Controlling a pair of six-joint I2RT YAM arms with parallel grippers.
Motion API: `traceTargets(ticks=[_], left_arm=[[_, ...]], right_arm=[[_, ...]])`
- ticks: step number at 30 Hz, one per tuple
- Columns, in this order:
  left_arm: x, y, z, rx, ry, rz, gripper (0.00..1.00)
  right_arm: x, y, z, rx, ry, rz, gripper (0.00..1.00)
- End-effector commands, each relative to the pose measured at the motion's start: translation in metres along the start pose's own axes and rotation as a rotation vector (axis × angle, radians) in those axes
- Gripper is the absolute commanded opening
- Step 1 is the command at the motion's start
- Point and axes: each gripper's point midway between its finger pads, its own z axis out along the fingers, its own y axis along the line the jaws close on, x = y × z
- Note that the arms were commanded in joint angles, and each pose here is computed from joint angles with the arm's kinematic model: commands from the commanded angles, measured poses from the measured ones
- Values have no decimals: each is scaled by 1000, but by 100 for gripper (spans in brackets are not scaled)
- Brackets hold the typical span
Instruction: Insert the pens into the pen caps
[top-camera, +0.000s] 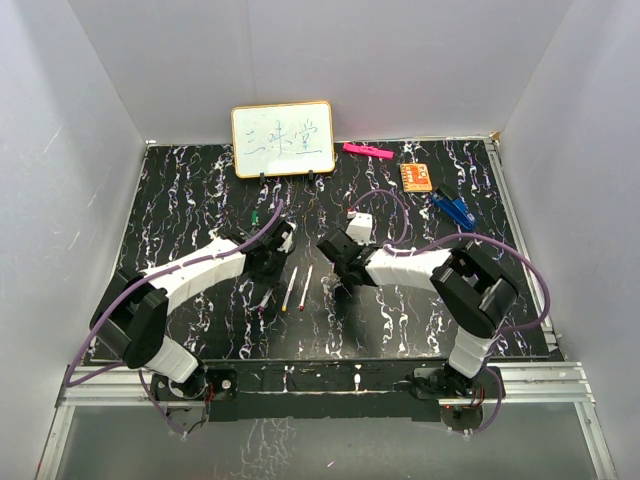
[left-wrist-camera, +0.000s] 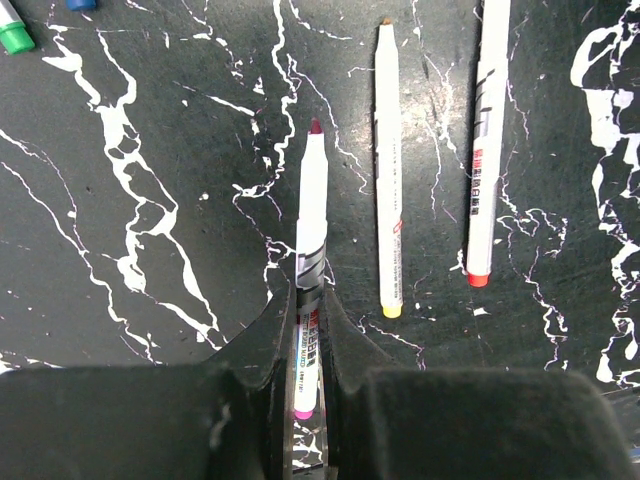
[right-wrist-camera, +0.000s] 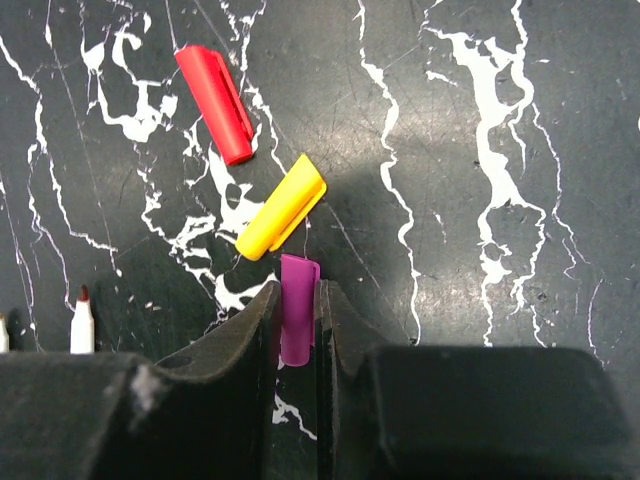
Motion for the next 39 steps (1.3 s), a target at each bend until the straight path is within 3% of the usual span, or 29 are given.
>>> traceTargets(ticks=[1,15,20,29,39], left_arm=[[-17,-9,-15,54,-74,6,0],[-54,-55,-28,321,-303,-2,0],[-77,-78,-56,478,-451,-15,0],[-97,-123,-98,814,-667,-25,0],[-101,-139,-119,906,-779,11,0]], right_arm=[[23,-7,-14,-33,107,-90,0],[-122,33,-104,-387,-401,58,0],[-157,30,-140,-499,-575,128,0],[-177,38,-194,-788,-811,199,0],[-179,39,-214,-906,-871,259,0]])
